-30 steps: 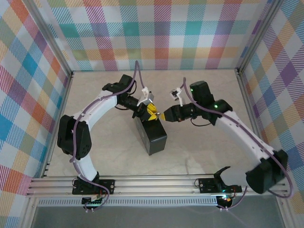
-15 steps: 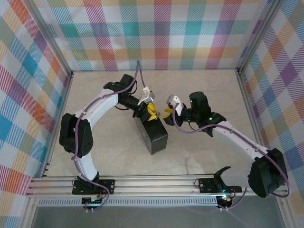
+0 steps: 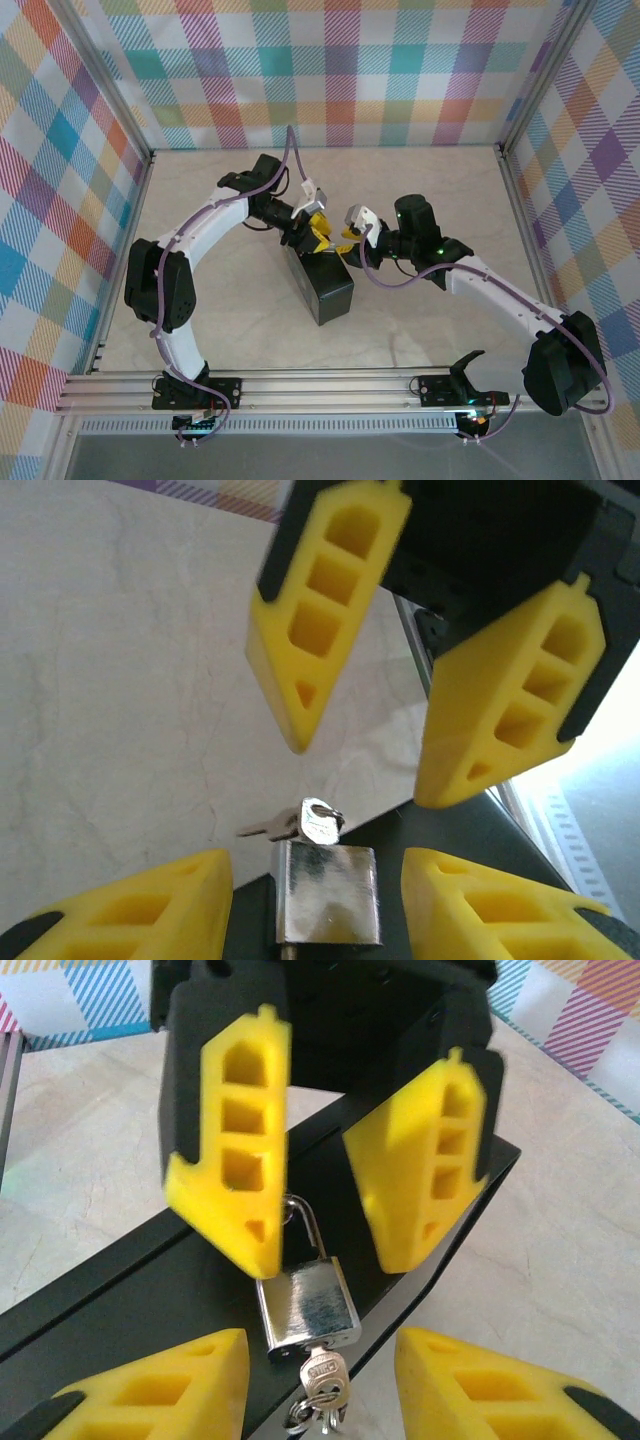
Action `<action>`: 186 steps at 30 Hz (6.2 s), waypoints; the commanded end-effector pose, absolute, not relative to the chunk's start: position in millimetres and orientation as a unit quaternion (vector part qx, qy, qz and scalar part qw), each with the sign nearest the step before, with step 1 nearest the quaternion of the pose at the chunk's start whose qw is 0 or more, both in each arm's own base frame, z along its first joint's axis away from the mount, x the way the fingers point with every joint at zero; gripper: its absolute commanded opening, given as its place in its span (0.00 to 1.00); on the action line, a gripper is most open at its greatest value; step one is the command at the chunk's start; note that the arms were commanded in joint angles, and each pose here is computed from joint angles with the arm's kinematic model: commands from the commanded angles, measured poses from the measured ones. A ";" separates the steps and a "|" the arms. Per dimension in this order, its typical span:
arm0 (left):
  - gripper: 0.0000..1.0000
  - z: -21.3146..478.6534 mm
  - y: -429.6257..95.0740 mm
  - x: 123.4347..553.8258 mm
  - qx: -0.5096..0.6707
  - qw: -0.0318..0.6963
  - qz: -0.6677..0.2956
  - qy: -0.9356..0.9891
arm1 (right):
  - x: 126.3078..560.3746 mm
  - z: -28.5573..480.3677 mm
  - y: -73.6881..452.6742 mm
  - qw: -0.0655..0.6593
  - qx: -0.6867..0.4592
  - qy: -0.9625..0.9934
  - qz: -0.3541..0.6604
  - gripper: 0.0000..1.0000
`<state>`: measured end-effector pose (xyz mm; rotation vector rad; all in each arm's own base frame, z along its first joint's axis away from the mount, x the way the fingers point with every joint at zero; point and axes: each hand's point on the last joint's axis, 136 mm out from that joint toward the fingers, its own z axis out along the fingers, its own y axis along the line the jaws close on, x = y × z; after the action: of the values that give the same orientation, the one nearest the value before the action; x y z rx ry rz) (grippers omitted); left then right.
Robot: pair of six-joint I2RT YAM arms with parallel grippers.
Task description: Unlock a padlock with a key
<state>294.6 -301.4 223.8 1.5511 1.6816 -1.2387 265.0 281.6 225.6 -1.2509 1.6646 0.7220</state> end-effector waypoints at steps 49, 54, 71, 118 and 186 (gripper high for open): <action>0.42 217.4 -180.9 353.6 0.178 0.369 -0.183 0.893 | 279.4 205.2 310.2 0.385 -0.614 0.619 0.303 0.53; 0.42 209.7 -179.6 351.2 0.178 0.362 -0.181 0.897 | 282.5 217.3 307.5 0.395 -0.617 0.606 0.311 0.55; 0.41 207.2 -179.6 353.9 0.172 0.361 -0.181 0.899 | 276.7 203.4 314.3 0.334 -0.637 0.597 0.357 0.53; 0.40 213.8 -195.2 356.7 0.167 0.354 -0.212 0.895 | 307.9 244.6 300.3 0.137 0.045 0.790 0.596 0.04; 0.32 180.2 -210.8 410.0 0.104 0.293 -0.218 0.925 | 269.1 209.8 379.7 0.181 -0.366 0.775 0.483 0.19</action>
<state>431.9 -190.4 198.3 0.1884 2.3906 -0.4707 297.0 362.2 220.0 -0.7291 2.2768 1.3109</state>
